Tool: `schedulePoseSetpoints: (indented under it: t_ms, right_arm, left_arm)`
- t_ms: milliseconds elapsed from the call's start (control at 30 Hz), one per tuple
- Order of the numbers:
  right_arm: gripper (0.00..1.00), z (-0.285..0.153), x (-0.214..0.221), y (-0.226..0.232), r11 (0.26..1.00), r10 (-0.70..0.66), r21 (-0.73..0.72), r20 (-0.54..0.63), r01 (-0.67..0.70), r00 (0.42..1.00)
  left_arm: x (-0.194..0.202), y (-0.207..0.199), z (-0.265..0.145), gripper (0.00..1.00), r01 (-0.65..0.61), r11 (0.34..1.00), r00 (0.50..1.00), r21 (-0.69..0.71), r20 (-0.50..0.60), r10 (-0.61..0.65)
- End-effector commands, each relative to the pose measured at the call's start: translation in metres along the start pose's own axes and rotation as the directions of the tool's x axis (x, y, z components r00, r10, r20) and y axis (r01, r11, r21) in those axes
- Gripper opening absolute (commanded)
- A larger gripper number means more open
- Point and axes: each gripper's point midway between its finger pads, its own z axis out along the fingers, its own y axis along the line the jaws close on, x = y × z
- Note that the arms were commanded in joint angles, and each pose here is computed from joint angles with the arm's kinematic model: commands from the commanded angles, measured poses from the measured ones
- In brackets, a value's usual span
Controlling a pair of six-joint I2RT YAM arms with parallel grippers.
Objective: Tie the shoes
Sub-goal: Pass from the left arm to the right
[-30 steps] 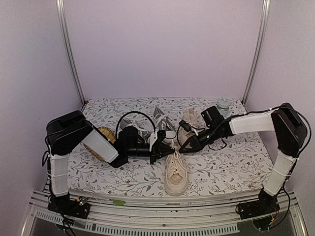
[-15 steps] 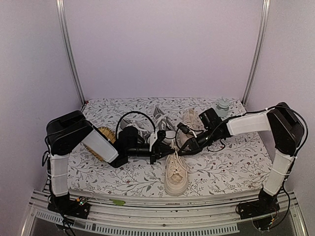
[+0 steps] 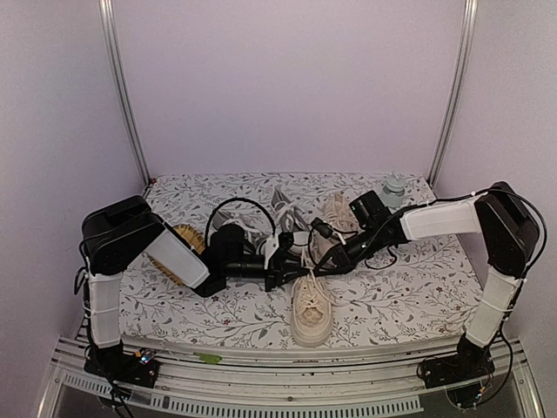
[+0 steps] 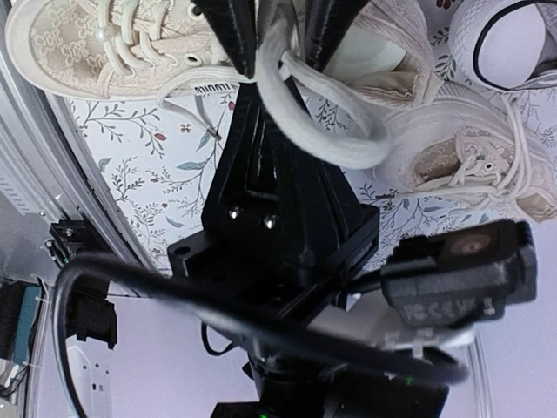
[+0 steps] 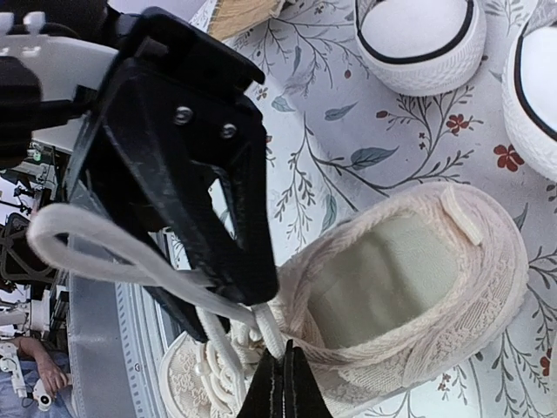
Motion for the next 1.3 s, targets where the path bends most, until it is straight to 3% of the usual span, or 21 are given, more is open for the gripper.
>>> schedulePoseSetpoints:
  t_ms: [0,433,700,1267]
  right_arm:
    - [0.01,-0.014,-0.021,0.017,0.995,-0.094,0.022,0.046,0.093,0.995]
    - [0.01,-0.022,-0.026,0.032,0.989,-0.146,0.003,0.059,0.146,0.987]
    - [0.01,-0.02,-0.025,0.028,0.989,-0.147,0.022,0.049,0.146,0.988]
    - [0.01,-0.022,-0.027,0.028,0.987,-0.158,0.031,0.054,0.157,0.986]
  left_arm:
    - [0.003,0.0,0.0,0.25,0.004,1.0,1.0,-0.013,-0.02,-0.004]
    - [-0.001,-0.004,0.012,0.35,0.005,1.0,0.999,0.01,-0.033,-0.004]
    - [-0.003,-0.024,0.001,0.56,-0.032,0.995,0.999,0.091,-0.023,0.035]
    - [-0.034,-0.014,0.005,0.58,0.074,0.99,0.996,0.123,0.037,-0.08]
